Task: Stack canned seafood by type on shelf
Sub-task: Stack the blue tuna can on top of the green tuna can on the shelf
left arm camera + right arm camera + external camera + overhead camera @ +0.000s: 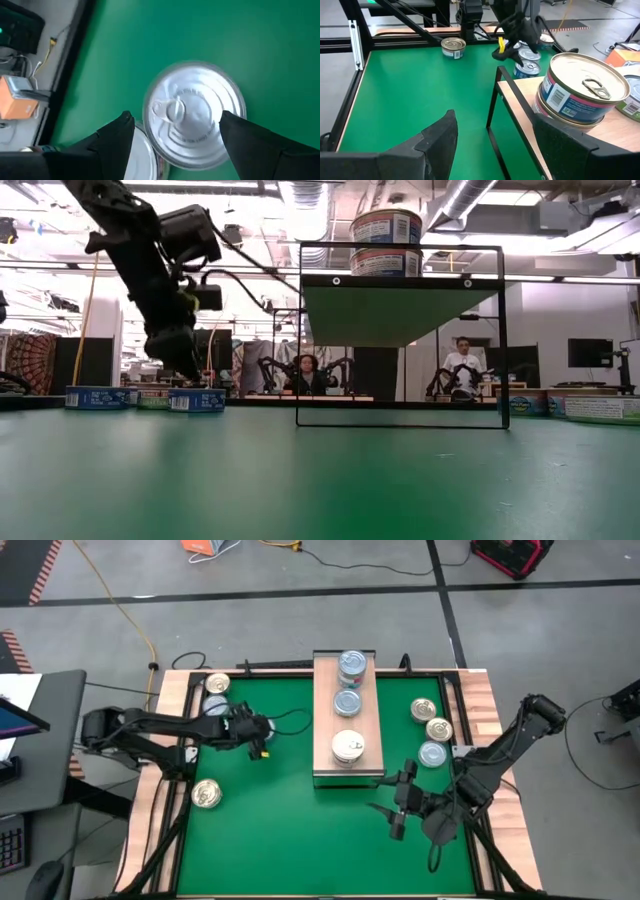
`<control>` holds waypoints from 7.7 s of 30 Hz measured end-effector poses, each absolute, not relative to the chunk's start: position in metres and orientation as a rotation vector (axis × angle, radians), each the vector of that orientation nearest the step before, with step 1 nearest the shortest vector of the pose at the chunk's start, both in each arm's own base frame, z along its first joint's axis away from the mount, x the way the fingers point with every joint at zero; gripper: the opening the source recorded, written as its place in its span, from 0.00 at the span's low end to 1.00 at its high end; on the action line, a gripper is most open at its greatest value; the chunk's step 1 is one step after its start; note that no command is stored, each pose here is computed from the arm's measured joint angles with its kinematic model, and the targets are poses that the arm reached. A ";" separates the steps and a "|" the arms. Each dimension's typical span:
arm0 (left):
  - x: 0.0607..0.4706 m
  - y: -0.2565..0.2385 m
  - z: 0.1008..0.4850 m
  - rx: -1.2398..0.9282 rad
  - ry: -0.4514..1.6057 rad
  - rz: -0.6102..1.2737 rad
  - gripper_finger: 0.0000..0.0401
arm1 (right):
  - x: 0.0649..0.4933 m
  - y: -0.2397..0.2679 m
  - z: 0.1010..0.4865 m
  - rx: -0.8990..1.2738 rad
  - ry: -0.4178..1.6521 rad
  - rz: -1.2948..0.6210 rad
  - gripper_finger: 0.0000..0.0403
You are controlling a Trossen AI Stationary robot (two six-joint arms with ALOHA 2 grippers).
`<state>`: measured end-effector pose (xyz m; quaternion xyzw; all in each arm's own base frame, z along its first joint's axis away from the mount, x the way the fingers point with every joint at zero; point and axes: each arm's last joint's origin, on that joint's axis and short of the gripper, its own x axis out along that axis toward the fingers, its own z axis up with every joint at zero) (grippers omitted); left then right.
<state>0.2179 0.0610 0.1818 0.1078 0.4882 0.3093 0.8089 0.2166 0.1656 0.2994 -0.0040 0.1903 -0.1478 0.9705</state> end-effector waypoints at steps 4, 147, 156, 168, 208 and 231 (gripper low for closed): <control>0.223 0.058 0.170 0.245 1.100 0.634 0.70 | 0.216 0.166 0.299 -0.011 0.385 -0.295 0.71; 0.249 -0.040 0.266 0.239 1.135 0.205 0.50 | 0.220 0.171 0.295 0.012 0.388 -0.284 0.71; 0.242 0.004 0.254 0.332 1.309 0.115 0.75 | 0.220 0.171 0.295 0.017 0.394 -0.270 0.71; 0.233 0.023 0.226 0.276 1.381 -0.010 0.69 | 0.221 0.170 0.295 0.008 0.397 -0.276 0.71; 0.212 -0.042 0.182 0.103 1.413 0.068 0.22 | 0.214 0.178 0.300 0.007 0.367 -0.233 0.71; 0.239 -0.102 0.197 0.029 0.938 -0.221 0.20 | 0.199 0.212 0.320 -0.038 0.223 0.006 0.71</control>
